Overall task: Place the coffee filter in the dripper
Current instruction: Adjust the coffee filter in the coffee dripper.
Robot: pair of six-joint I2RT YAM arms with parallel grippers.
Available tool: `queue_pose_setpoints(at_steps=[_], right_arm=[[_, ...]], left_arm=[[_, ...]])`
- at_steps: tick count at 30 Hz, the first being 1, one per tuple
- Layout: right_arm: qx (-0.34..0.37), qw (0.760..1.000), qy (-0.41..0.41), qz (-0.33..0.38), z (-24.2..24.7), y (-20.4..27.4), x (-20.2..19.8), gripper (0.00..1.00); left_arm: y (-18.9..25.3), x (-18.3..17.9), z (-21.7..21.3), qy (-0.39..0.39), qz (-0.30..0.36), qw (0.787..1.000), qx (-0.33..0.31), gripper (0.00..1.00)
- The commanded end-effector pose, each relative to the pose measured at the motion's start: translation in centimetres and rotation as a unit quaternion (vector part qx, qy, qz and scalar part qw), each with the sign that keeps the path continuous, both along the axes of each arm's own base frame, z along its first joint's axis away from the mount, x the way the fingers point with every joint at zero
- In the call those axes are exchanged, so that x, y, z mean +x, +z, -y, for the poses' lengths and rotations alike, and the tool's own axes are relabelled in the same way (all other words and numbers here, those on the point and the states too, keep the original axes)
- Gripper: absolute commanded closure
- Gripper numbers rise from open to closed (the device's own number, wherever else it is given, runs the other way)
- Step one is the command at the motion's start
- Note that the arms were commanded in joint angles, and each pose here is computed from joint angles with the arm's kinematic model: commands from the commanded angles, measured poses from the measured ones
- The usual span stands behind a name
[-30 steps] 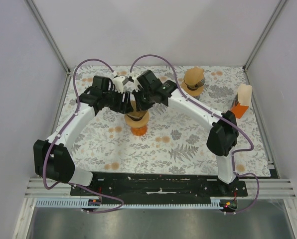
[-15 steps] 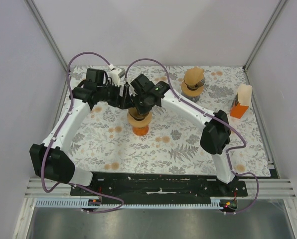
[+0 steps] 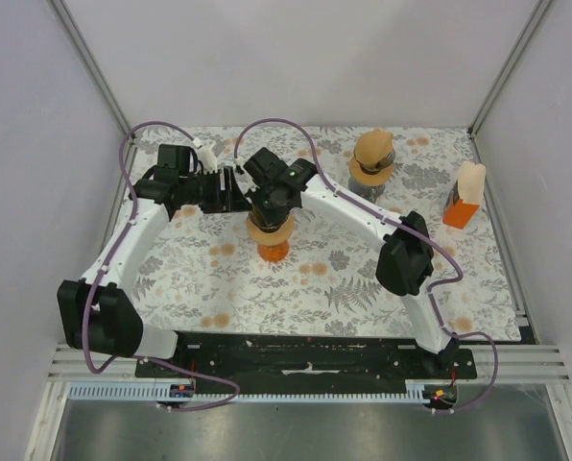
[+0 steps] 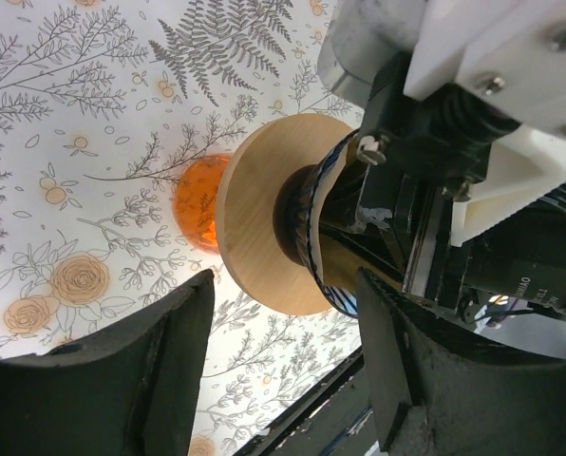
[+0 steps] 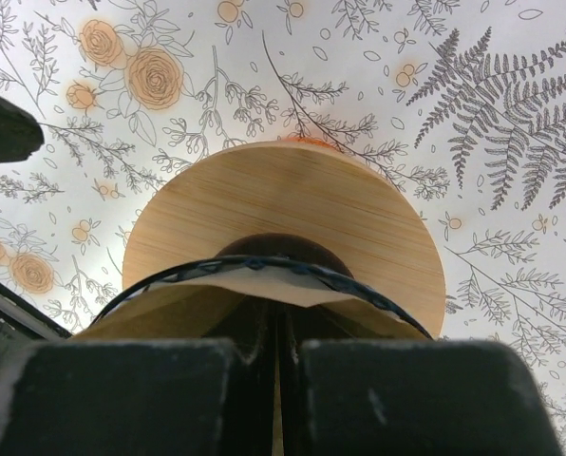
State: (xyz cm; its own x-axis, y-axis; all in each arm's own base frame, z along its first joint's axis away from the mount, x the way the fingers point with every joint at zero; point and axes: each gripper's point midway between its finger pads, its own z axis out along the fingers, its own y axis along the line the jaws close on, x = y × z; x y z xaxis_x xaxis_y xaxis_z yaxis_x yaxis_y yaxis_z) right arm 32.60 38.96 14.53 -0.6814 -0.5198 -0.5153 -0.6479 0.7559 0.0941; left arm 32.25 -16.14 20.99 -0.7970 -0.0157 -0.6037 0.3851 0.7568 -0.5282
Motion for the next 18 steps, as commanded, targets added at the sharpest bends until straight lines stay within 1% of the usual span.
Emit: queue_pose_setpoints(at_steps=[1,7,12,18], right_arm=[[-0.029,1.0,0.007,-0.009,0.0,-1.6,-0.1,1.0],[-0.062,0.998,0.008,-0.03,0.2,-4.3,-0.7,1.0],[-0.101,0.994,0.017,-0.045,0.7,-6.4,-1.3,1.0],[-0.1,0.993,0.022,-0.063,0.6,-7.4,-1.9,1.0]], left_arm=[[2.3,0.6,1.5,0.015,0.008,0.998,-0.063,0.33],[0.2,0.1,1.6,0.033,-0.024,0.997,-0.067,0.4],[1.0,0.7,1.8,0.036,-0.019,0.996,-0.077,0.4],[2.0,1.2,1.5,0.046,-0.018,0.995,-0.082,0.4]])
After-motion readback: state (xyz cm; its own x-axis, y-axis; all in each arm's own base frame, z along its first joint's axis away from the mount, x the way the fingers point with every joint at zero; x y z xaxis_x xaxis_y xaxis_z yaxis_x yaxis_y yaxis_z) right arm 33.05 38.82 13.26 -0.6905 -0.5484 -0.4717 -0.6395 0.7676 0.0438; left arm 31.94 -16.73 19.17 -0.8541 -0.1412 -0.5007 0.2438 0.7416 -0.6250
